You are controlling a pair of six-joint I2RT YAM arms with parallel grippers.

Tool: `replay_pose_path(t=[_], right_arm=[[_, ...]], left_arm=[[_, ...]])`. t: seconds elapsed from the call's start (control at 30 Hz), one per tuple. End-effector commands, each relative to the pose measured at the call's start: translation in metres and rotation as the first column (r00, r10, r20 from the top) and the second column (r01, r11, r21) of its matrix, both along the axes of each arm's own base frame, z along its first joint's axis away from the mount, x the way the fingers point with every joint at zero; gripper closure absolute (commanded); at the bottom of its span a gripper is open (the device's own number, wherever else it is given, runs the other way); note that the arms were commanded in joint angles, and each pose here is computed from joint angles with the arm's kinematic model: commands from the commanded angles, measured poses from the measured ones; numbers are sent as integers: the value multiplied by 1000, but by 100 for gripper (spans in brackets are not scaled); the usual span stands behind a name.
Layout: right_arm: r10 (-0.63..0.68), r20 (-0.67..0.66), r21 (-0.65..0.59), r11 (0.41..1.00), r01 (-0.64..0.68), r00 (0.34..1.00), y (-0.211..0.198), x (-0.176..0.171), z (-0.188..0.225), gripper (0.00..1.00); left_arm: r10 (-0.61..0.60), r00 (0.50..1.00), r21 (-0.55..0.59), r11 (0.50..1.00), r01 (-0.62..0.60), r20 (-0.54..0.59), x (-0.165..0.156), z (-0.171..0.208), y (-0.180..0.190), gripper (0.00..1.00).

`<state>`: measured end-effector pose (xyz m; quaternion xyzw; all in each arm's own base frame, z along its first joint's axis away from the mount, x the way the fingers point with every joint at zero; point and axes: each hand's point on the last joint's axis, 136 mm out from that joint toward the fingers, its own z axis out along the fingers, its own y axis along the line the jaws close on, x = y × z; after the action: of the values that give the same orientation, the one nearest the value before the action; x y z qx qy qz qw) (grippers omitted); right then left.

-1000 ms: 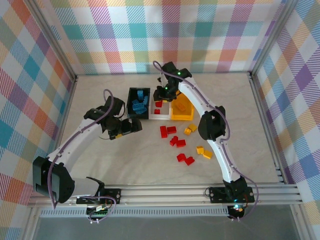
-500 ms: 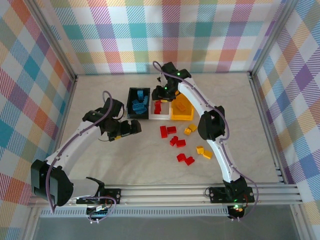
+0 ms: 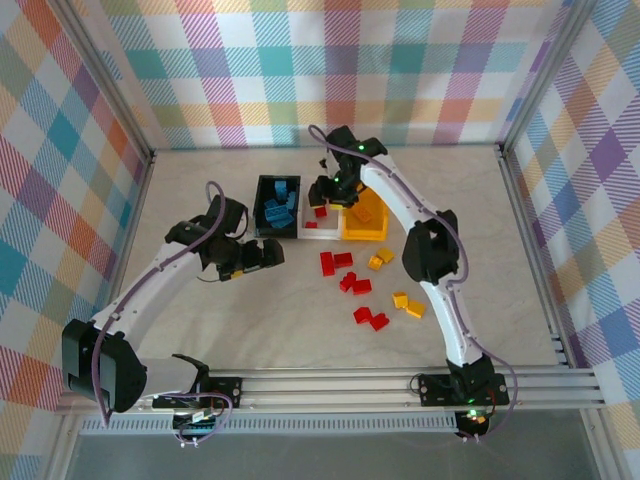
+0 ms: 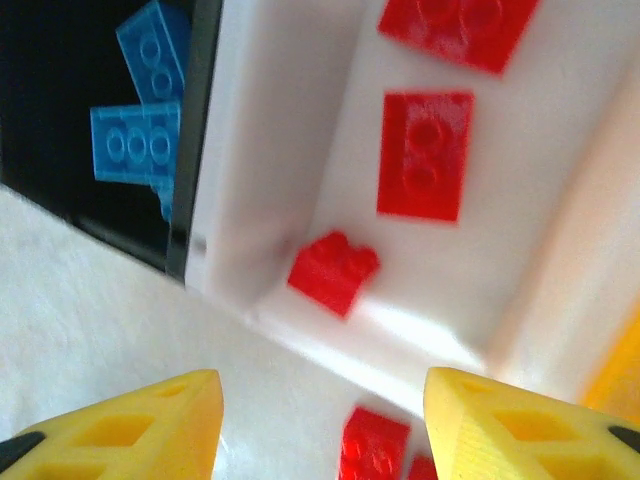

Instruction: Sort the legos into containers by color

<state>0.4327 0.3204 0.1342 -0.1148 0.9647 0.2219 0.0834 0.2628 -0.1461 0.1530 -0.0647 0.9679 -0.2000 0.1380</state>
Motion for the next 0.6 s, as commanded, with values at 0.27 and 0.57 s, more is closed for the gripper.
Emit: replay_pose_path(t=[0.27, 0.57], right_arm=[[15, -42, -52, 999, -17, 999, -48, -89, 38, 40], [26, -102, -110, 993, -37, 994, -52, -154, -6, 40]], left_arm=[[-33, 998, -40, 999, 35, 48, -16, 3, -11, 0], [-15, 999, -43, 999, 17, 47, -25, 3, -7, 0]])
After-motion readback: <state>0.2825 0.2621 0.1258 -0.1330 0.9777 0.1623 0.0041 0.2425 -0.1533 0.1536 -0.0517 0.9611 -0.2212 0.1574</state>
